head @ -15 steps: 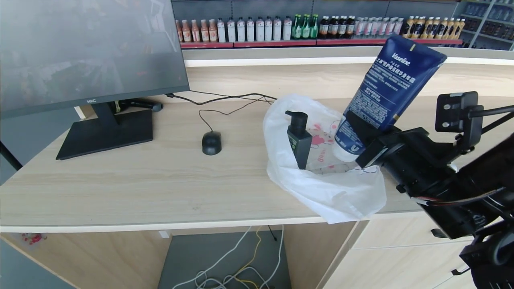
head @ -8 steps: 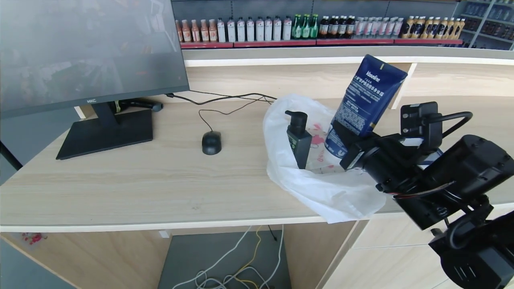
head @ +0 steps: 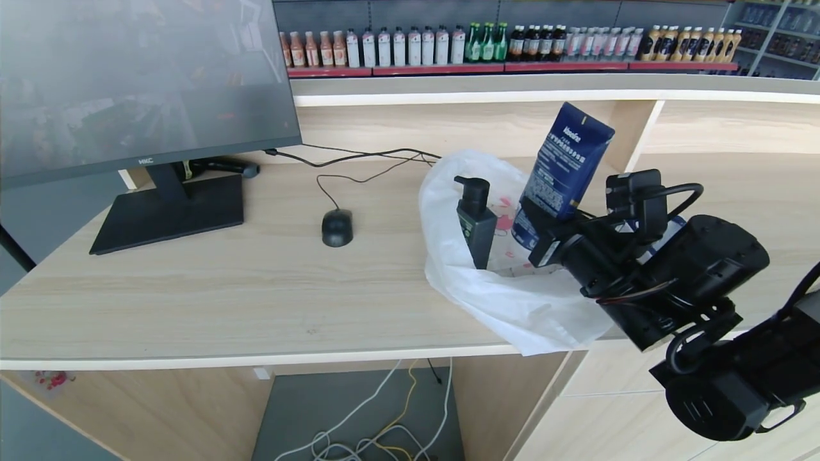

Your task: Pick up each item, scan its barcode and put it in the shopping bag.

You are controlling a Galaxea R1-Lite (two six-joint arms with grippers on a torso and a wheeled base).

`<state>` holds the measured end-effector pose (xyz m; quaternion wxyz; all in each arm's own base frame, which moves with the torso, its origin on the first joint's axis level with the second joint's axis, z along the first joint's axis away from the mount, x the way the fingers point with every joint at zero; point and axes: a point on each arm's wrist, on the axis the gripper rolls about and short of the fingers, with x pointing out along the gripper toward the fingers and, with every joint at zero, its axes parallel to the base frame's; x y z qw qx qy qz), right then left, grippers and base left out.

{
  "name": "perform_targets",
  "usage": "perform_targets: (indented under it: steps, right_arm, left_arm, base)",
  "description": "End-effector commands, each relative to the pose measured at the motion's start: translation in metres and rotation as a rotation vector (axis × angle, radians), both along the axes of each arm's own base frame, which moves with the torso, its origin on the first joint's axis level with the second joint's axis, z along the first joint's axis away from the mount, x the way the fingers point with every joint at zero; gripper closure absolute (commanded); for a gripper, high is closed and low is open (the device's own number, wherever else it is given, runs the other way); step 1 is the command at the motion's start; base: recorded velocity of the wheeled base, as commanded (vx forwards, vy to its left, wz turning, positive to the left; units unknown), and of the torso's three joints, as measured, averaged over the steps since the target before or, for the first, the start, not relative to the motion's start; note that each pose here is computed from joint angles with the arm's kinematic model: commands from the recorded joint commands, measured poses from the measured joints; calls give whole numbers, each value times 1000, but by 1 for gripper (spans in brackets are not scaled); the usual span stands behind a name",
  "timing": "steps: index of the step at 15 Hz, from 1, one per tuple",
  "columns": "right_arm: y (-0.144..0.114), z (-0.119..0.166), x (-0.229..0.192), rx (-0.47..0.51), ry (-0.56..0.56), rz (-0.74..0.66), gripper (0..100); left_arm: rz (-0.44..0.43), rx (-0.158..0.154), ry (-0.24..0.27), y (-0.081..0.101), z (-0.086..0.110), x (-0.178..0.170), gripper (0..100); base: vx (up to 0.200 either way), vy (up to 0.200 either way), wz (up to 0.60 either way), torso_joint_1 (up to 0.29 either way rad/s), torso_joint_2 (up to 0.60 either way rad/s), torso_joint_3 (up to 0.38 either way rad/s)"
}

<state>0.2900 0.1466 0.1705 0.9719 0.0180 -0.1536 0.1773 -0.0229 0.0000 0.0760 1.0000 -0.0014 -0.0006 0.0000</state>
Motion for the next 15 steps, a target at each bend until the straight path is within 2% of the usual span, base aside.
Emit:
perform_targets:
  steps: [1,15]
  right_arm:
    - [3,-12,8,-16,30,-1,100]
    - [4,-28,10,-39,77,-3,100]
  left_arm:
    - [0,0,0,0,0,0,0]
    - [0,0,0,0,0,0,0]
  base:
    - [0,0,0,0,0,0]
    - [0,0,0,0,0,0]
